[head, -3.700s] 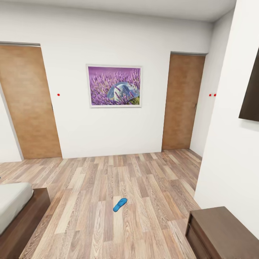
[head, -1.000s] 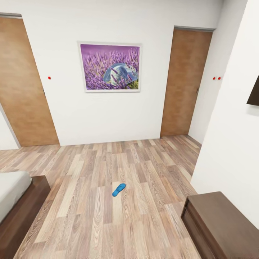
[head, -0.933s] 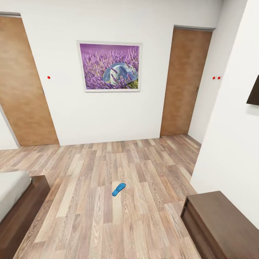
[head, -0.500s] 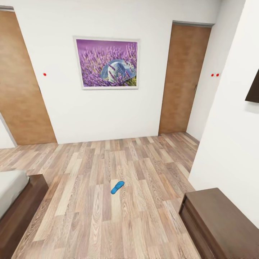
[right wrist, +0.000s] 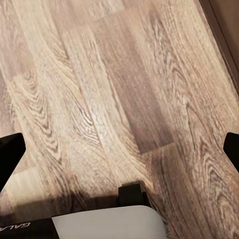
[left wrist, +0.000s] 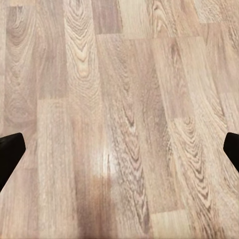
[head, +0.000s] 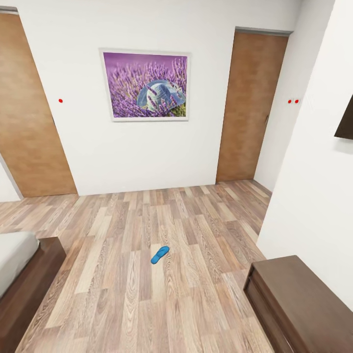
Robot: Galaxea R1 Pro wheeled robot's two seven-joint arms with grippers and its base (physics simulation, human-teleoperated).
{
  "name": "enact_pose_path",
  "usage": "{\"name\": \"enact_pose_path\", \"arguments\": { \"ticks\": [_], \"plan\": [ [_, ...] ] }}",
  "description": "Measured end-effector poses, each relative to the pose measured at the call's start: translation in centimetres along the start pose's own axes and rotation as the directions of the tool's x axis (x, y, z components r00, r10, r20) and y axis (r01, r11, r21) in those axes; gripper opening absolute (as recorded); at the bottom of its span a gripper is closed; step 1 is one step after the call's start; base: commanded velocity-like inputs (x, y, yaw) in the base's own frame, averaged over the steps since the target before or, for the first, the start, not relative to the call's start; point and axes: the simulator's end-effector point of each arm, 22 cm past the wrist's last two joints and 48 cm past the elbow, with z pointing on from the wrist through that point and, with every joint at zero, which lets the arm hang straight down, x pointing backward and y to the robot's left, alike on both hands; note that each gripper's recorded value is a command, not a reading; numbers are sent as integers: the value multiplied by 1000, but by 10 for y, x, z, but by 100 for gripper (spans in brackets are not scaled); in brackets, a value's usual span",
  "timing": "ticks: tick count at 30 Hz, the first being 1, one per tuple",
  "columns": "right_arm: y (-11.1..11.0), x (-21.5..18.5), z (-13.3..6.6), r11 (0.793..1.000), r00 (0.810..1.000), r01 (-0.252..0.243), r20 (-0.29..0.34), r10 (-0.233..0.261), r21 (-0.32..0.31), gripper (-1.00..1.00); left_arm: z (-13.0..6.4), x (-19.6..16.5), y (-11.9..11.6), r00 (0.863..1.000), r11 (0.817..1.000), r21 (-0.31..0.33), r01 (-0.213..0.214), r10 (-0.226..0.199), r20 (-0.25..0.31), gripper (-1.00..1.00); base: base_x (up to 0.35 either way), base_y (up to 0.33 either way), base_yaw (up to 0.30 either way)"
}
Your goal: In the bedroom, move the book from the bed onto either nightstand, and place the two sandals side by side next to the bed.
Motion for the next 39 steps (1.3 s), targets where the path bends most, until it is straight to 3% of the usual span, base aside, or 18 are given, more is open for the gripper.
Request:
{"name": "enact_pose_path", "arguments": {
  "ticks": [16, 30, 39],
  "plan": [
    [0, 0, 0, 1000, 1000, -1, 0, 1, 0, 100, 0, -1, 0, 1000, 1000, 0, 0, 0, 1, 100, 10, 0, 0],
    [-2, 2, 0, 1000, 1000, 0, -5, 0, 2, 100, 0, -1, 0, 1000, 1000, -1, 1, -1, 1, 100, 295, 0, 0],
    [-5, 36, -2, 1000, 997, 3, -76, -2, 8, 100, 0, 0, 0, 1000, 1000, 0, 0, 0, 0, 100, 231, 0, 0]
  ]
}}
